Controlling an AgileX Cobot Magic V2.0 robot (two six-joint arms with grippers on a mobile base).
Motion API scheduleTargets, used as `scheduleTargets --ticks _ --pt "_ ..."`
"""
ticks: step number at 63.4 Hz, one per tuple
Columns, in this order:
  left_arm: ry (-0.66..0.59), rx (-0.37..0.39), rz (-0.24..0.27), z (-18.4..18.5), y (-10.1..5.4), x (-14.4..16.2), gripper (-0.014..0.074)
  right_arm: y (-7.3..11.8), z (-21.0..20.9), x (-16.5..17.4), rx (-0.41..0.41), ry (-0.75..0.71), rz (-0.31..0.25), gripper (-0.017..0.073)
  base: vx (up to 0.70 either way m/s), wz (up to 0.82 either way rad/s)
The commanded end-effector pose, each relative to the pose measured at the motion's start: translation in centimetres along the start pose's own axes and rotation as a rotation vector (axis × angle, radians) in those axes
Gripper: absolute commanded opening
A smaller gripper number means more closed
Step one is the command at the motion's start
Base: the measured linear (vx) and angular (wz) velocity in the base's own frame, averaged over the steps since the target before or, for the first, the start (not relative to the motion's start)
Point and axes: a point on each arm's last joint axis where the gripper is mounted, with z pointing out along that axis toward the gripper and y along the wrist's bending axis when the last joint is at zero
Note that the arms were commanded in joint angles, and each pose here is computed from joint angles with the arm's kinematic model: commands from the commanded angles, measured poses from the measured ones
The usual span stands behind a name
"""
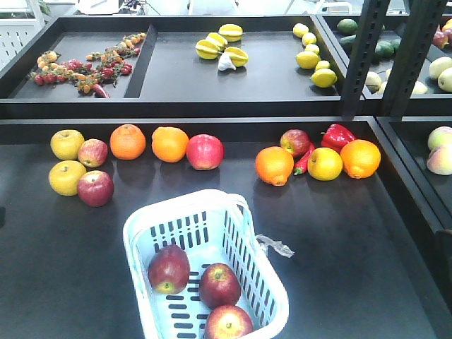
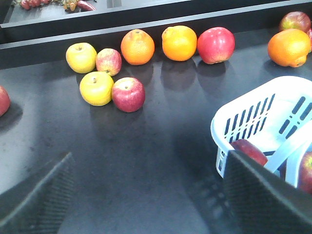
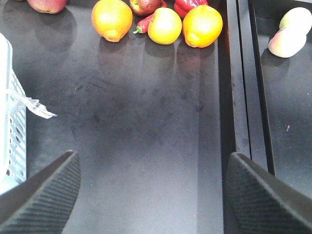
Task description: Pick three apples into basket with both arms
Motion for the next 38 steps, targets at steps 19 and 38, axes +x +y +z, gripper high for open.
scheduleTargets --ticks 19,38 --pt "-0.082 0.014 -0.003 -0.5 -0.04 -1.15 0.0444 -0.46 -0.7 -1.28 0.036 -0.092 -0.028 0.0343 0.0 0.0" --pt "-0.082 0.014 -0.003 -0.5 -0.04 -1.15 -0.0009 -0.46 -0.7 -1.3 0.035 -0.094 -0.028 -0.0013 0.0 0.0"
